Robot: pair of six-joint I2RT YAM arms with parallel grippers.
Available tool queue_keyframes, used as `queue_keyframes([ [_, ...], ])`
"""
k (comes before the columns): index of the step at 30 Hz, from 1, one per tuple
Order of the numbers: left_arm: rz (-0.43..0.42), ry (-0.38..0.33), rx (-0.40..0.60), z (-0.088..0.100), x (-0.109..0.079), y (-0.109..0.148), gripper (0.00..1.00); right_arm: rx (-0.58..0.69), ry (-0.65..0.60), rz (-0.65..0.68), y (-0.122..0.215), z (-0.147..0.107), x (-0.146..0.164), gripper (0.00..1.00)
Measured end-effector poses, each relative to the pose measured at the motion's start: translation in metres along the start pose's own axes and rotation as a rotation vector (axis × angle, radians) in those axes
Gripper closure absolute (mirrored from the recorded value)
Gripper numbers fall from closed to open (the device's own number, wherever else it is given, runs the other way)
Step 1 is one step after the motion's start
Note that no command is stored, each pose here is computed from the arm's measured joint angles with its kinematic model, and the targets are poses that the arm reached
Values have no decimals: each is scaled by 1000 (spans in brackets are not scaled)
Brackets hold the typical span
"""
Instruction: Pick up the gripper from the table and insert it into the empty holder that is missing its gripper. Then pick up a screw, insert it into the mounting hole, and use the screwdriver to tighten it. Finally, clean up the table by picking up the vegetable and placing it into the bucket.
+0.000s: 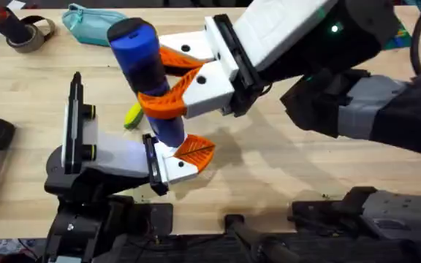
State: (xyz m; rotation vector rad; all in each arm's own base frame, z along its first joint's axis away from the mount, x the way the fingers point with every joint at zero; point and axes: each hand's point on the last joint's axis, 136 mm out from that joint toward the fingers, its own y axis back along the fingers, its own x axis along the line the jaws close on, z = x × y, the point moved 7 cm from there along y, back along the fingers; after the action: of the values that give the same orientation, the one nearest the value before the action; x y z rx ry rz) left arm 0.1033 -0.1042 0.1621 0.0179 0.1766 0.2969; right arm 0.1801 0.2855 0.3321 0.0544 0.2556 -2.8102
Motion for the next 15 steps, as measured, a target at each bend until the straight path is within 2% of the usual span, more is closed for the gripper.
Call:
queue_keyframes([
  [15, -1, 5, 0, 0, 0, 0, 984, -2, 0, 6, -2, -3, 0, 956],
])
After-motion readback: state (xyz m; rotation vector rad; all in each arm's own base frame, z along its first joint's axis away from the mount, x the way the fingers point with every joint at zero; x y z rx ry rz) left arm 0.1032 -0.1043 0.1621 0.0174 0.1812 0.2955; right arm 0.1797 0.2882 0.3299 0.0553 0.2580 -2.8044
